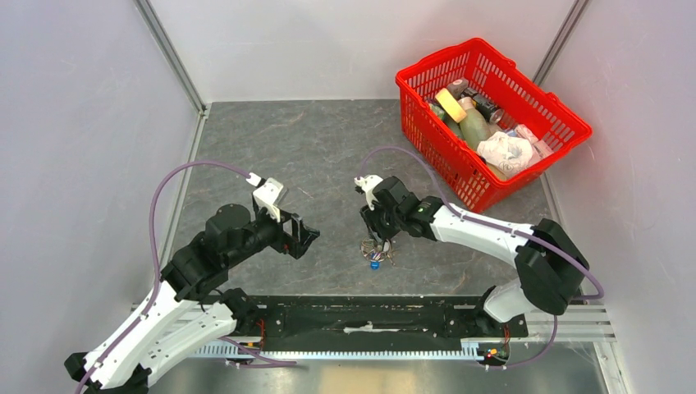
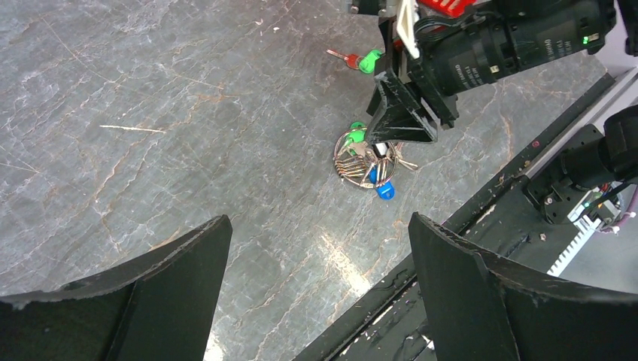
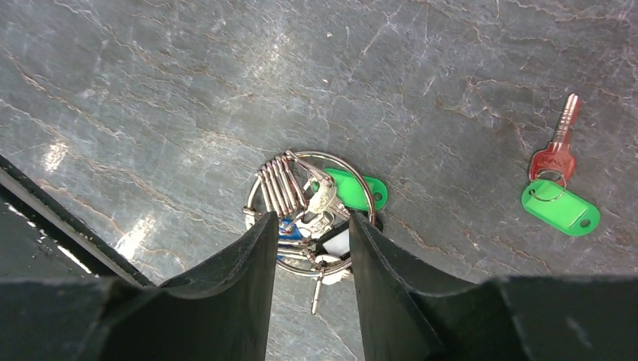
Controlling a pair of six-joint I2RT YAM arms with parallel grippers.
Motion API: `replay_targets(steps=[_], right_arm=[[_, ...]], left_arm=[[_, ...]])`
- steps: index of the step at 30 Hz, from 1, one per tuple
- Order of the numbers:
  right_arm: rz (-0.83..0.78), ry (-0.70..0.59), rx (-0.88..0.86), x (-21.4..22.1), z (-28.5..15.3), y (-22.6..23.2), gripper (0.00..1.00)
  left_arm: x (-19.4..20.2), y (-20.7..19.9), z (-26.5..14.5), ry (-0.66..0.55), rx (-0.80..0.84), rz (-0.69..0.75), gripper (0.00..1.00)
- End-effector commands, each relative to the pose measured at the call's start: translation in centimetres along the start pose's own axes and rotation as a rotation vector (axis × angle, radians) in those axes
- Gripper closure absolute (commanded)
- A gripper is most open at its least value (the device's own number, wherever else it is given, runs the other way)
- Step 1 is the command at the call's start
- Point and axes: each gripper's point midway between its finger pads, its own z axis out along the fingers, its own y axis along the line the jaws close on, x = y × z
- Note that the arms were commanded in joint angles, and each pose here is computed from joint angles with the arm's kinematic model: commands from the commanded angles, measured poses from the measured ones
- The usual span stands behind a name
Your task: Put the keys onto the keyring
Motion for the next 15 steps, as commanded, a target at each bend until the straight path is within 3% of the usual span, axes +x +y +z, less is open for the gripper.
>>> replay_targets(steps=[1, 15], right_arm=[[-0.011, -0.040, -0.006, -2.1, 0.6, -0.3, 0.53], [0.047, 0.009, -0.086, -1.2, 2.8, -0.2, 0.53]], left_arm=[[-0.2, -0.4, -0.1, -0.011, 0.025, 0.010, 0.06], [-0.1, -0.5, -0.1, -0.008, 0.031, 0.018, 0.06]])
